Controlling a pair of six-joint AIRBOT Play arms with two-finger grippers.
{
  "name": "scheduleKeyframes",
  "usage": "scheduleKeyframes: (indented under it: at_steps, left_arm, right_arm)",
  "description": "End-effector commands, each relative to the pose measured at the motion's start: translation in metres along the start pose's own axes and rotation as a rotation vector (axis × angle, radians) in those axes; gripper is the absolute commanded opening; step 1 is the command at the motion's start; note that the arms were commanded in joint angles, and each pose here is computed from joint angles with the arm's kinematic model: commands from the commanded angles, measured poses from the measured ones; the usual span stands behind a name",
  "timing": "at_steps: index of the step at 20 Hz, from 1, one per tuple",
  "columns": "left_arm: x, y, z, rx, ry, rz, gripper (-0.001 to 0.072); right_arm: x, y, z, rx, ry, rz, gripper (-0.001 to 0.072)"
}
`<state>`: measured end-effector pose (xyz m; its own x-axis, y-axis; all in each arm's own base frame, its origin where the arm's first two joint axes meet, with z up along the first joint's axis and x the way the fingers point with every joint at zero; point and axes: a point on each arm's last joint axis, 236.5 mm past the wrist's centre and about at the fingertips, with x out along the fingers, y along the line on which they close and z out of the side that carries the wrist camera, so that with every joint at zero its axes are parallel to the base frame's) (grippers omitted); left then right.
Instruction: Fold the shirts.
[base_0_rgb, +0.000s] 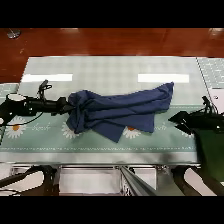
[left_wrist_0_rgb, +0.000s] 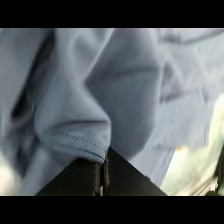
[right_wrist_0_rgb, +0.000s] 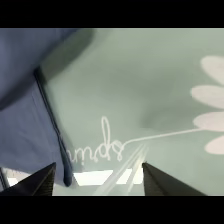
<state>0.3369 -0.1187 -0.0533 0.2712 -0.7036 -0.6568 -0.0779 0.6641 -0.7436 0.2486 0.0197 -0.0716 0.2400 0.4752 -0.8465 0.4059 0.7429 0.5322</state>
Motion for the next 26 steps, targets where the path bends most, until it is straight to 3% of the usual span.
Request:
scheduleKeyframes:
  at_steps: [1, 12, 13, 14, 16, 19, 21, 24, 26]
  left_arm:
    - [-0.006, -0.019, 0.014, 0.049, -0.009, -0.042, 0.0022]
    - [-0.010, -0.028, 0.019, 0.072, -0.006, -0.057, 0.0022]
    - [-0.010, -0.028, 0.019, 0.072, -0.006, -0.057, 0.0022]
    - [-0.010, -0.028, 0.019, 0.072, -0.006, -0.057, 0.0021]
    - [-0.011, -0.029, 0.019, 0.072, -0.008, -0.058, 0.0022]
    - [-0.033, -0.058, 0.042, 0.115, -0.057, -0.119, 0.0022]
    - [-0.083, -0.119, 0.086, 0.189, -0.209, -0.245, 0.0021]
    - [-0.188, -0.221, 0.135, 0.370, -0.473, -0.363, 0.0021]
    - [-0.259, -0.282, 0.138, 0.508, -0.611, -0.372, 0.0021]
  right_arm:
    - [0.018, 0.003, -0.013, -0.043, 0.052, -0.068, 0.0616]
    - [0.099, 0.105, -0.036, -0.153, 0.258, 0.031, 0.0612]
    - [0.102, 0.115, -0.036, -0.181, 0.258, 0.035, 0.0576]
    - [0.103, 0.123, -0.035, -0.202, 0.255, 0.040, 0.0473]
    - [0.102, 0.138, -0.027, -0.272, 0.234, 0.054, 0.0029]
    - [0.076, 0.162, 0.000, -0.347, 0.190, 0.082, 0.0027]
    - [0.021, 0.207, 0.045, -0.428, 0.039, 0.140, 0.0027]
    - [-0.128, 0.290, 0.110, -0.567, -0.353, 0.238, 0.0027]
    - [-0.248, 0.330, 0.111, -0.686, -0.622, 0.261, 0.0027]
